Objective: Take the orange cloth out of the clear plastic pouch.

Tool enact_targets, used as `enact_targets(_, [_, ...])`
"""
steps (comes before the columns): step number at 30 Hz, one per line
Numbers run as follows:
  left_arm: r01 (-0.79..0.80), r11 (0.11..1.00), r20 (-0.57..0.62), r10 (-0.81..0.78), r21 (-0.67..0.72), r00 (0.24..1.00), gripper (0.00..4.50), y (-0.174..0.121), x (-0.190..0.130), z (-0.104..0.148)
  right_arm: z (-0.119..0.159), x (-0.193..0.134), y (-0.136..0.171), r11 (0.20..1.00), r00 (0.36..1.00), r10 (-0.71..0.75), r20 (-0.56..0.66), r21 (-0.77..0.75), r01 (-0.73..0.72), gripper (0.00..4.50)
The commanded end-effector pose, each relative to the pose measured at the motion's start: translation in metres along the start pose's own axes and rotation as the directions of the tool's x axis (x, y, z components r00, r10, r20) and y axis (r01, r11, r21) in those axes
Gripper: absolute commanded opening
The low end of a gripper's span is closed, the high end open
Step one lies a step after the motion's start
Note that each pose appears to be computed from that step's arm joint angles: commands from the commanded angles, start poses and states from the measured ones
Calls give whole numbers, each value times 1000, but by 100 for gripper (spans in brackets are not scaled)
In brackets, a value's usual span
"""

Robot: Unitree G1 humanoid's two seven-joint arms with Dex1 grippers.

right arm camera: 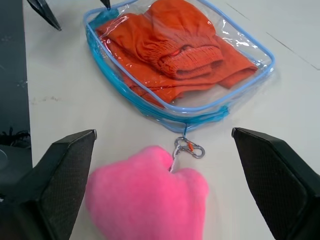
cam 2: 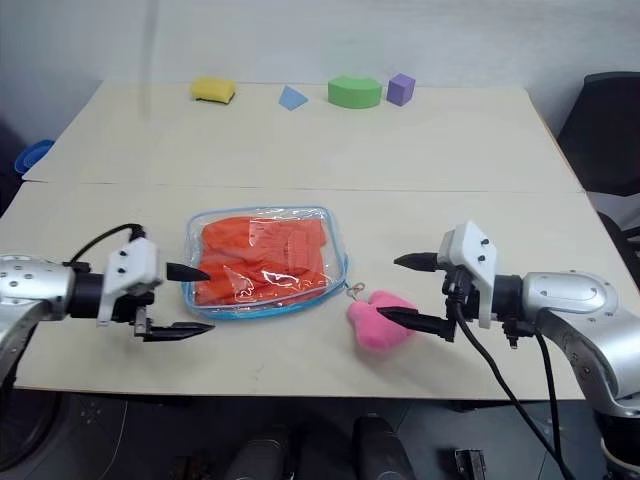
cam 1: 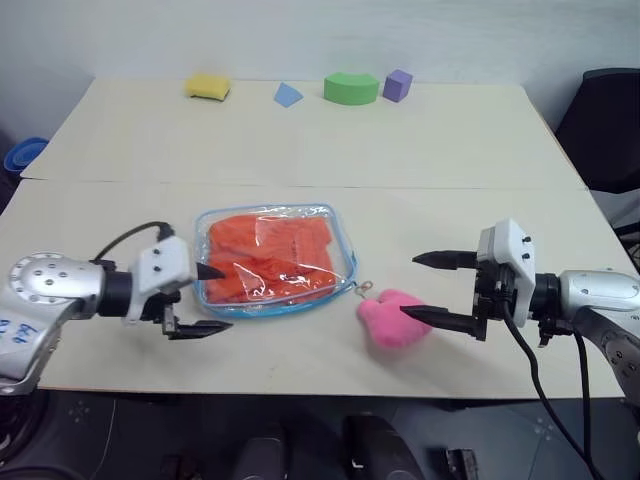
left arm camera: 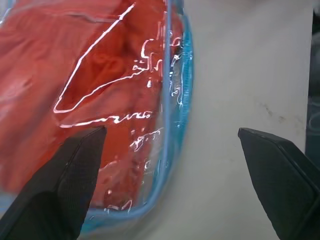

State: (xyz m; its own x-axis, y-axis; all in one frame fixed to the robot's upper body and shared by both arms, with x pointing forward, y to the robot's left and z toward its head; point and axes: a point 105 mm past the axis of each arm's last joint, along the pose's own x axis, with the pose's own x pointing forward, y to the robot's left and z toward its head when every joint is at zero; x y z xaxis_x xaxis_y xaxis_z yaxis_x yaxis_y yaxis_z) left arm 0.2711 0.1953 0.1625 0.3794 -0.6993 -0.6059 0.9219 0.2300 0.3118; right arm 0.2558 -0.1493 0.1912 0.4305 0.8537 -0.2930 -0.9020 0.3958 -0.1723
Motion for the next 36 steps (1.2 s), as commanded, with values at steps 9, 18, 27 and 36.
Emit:
enact_targets(9, [-16, 985, -56, 26, 170, 998, 357, 14, 28, -12, 18, 0, 15, 996, 997, 68, 23, -66, -66, 450])
enact_targets(18, [68, 942, -78, -45, 327, 996, 72, 10, 25, -18, 20, -2, 21, 990, 993, 119, 8, -79, -117, 450])
enact_targets(27, [137, 812, -55, -128, 567, 990, 52, 18, 33, -4, 15, -15, 26, 983, 986, 165, -40, -76, -167, 450])
enact_targets(36, [127, 718, -79, -100, 685, 992, 52, 51, 45, -4, 4, -21, 27, 988, 988, 127, -86, -72, -133, 450])
